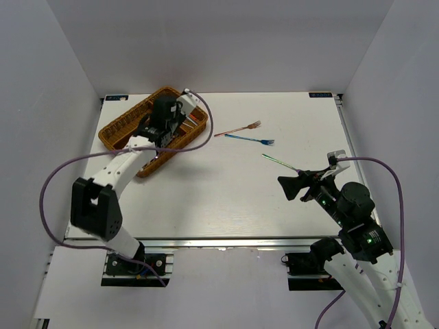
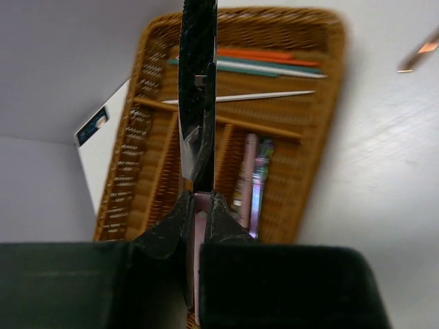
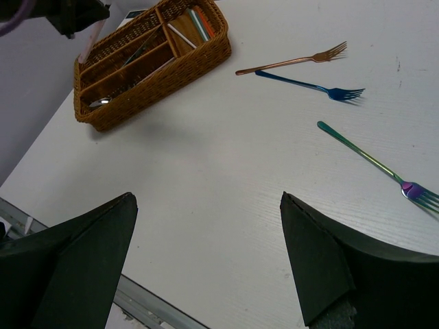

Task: Sort the eating utensils into containers

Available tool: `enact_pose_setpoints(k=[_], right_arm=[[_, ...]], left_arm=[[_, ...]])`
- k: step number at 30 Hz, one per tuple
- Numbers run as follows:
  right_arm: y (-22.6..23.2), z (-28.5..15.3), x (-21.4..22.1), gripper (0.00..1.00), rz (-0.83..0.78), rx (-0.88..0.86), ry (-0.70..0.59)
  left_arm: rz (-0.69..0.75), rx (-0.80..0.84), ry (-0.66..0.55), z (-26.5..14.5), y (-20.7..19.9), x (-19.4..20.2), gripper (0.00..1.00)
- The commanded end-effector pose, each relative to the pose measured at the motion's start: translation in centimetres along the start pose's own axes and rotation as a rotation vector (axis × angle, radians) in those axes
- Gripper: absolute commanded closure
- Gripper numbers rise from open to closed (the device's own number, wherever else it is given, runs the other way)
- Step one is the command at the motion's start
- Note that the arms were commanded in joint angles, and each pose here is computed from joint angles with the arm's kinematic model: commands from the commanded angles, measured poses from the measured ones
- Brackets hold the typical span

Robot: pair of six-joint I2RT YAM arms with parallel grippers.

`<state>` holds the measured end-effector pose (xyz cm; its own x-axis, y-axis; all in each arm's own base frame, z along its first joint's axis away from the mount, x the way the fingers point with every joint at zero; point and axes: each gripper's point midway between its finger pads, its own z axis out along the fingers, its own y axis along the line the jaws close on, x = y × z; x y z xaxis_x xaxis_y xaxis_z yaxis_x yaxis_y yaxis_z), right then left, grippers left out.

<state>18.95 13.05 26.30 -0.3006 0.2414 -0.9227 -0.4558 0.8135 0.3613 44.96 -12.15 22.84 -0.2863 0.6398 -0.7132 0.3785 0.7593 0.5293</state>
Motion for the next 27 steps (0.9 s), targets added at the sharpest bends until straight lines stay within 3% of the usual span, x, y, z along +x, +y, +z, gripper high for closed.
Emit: enact_pose_setpoints(k=[1,6,10,20,27], right_arm=[[0.3,0.1,-0.5,0.11,-0.009,-0.017,-0.029],[0.2,0.0,-0.1,0.11,-0.007,-0.016,-0.008],[0.0,0.1,0.1,0.11,-0.008,-0.011,-0.005],[-0.1,0.2,-0.4,0.11,-0.014,0.001,-0.024],[-0.1,0.5,0.0,0.11,-0.012,-0.004,-0.008]], left_arm=[[0.052,-0.138,0.014,3.0,5.4,1.2,1.00],[0.122,-0.175,0.063,7.9,8.8,3.7,1.00],[0.160,-0.131,0.054,10.4,8.9,4.9,1.00],[0.130,-0.043,0.073,10.9,7.2,10.3,1.00],[0.086,-0.075,0.075,9.4,7.3,13.5,1.00]])
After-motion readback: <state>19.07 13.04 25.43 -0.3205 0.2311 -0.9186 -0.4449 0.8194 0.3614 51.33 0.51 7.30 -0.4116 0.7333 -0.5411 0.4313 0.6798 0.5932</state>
